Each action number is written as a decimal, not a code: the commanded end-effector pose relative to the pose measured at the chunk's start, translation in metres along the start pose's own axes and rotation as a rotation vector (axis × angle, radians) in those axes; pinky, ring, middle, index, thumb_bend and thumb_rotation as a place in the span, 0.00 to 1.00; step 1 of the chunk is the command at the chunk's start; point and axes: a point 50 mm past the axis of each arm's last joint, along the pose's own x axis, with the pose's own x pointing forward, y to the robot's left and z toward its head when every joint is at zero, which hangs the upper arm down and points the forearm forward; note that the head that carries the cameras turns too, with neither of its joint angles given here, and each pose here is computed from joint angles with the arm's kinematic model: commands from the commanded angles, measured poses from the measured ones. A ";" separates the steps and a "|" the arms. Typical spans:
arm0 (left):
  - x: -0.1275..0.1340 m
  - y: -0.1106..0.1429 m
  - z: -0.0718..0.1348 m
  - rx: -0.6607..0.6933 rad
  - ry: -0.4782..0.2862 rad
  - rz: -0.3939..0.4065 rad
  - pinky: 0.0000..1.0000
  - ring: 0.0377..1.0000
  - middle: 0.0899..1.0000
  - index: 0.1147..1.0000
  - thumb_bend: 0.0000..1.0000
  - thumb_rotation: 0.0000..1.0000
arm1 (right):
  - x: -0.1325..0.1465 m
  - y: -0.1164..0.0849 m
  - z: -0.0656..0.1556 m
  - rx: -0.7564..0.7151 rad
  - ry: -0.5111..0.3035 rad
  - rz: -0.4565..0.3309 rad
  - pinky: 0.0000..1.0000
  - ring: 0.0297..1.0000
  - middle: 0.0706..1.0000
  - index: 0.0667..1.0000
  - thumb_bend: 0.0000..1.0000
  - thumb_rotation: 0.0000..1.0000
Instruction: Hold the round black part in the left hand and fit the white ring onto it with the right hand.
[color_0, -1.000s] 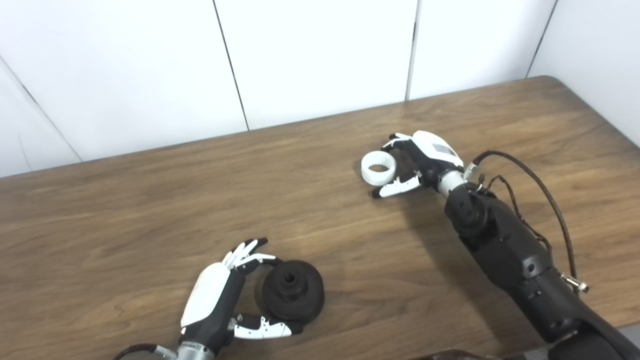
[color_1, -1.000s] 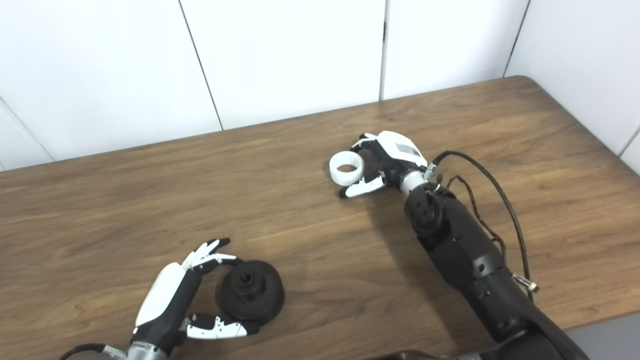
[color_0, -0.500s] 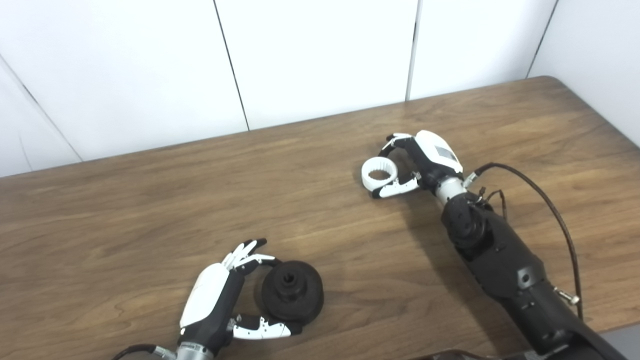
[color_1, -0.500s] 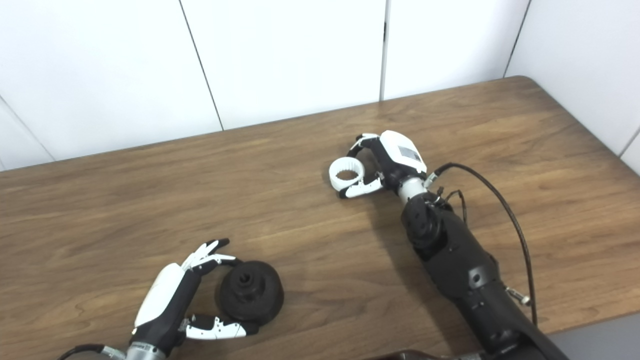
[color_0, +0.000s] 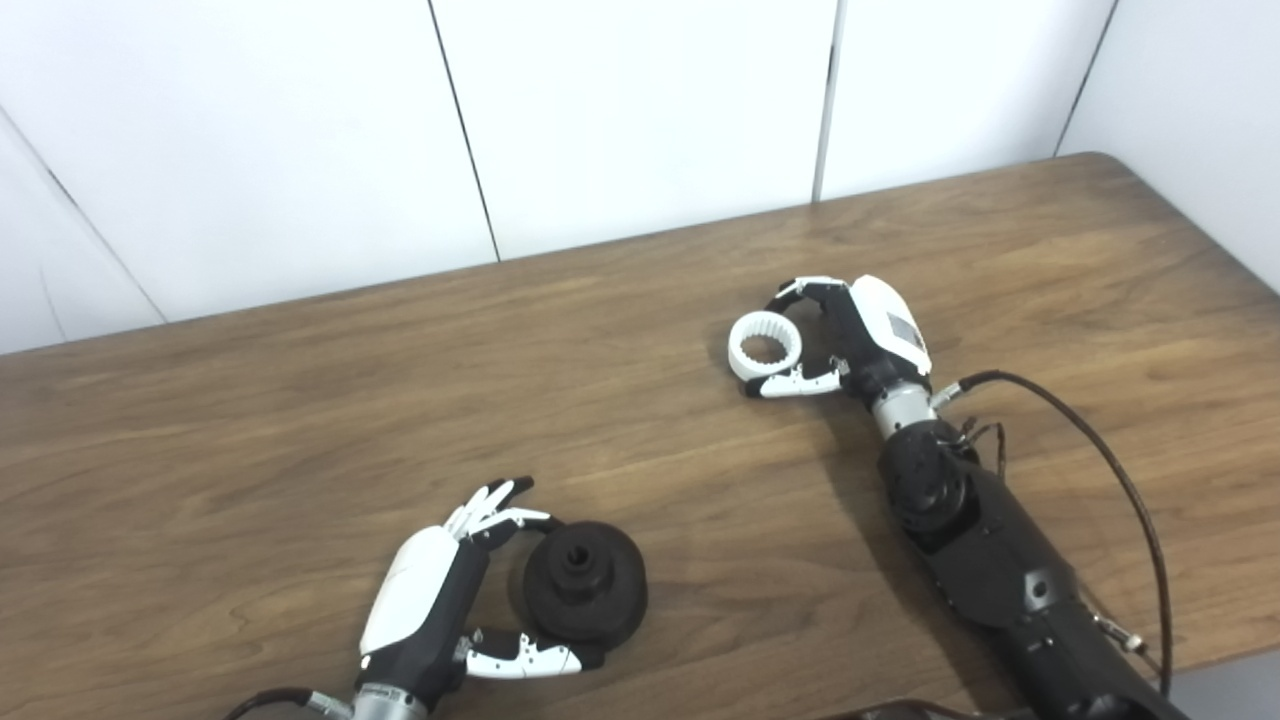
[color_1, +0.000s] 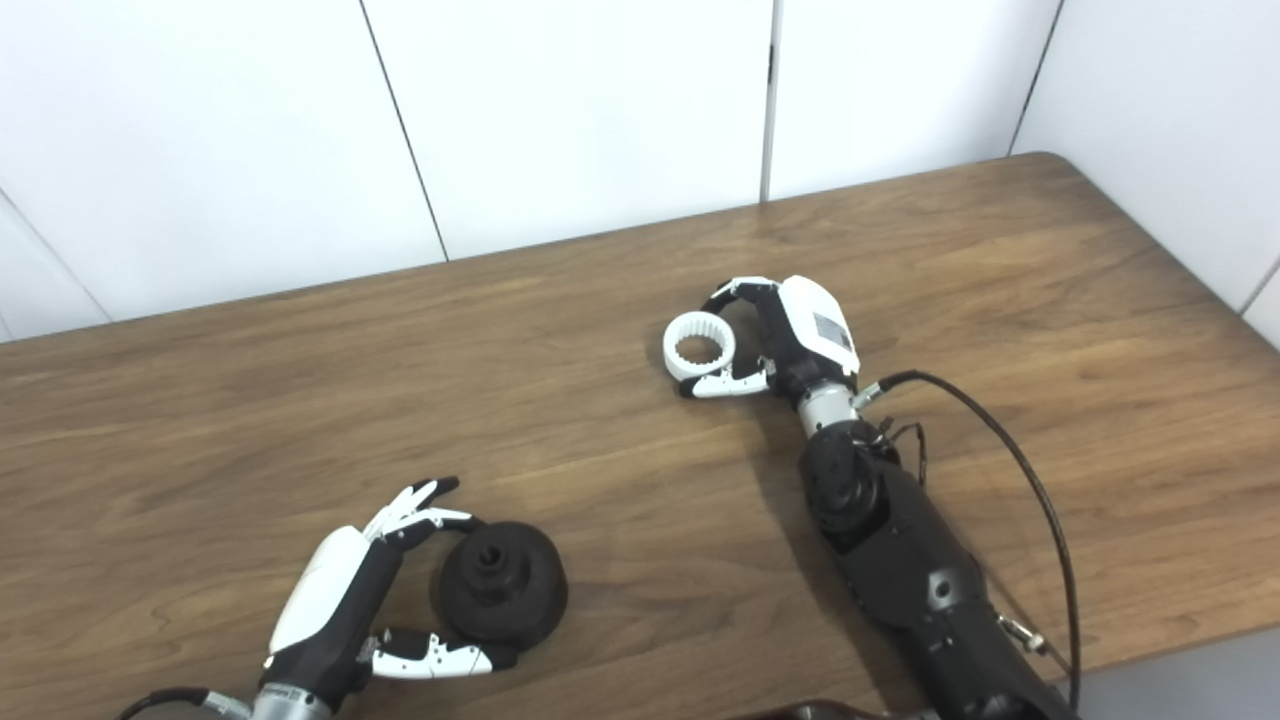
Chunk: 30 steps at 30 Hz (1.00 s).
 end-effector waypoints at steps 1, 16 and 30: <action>0.004 0.007 0.003 0.022 -0.018 0.020 0.98 0.98 0.93 0.54 0.87 0.26 | 0.004 -0.011 0.021 0.024 -0.103 -0.052 0.78 0.83 0.75 0.45 0.52 0.14; 0.008 0.005 0.007 0.032 -0.015 0.016 0.99 0.98 0.94 0.54 0.86 0.27 | -0.004 -0.061 0.089 0.083 -0.330 -0.177 0.75 0.82 0.75 0.45 0.52 0.14; 0.016 -0.004 0.014 0.043 -0.015 0.026 0.97 0.97 0.93 0.54 0.86 0.29 | -0.041 -0.085 0.129 0.167 -0.473 -0.153 0.76 0.85 0.76 0.44 0.52 0.14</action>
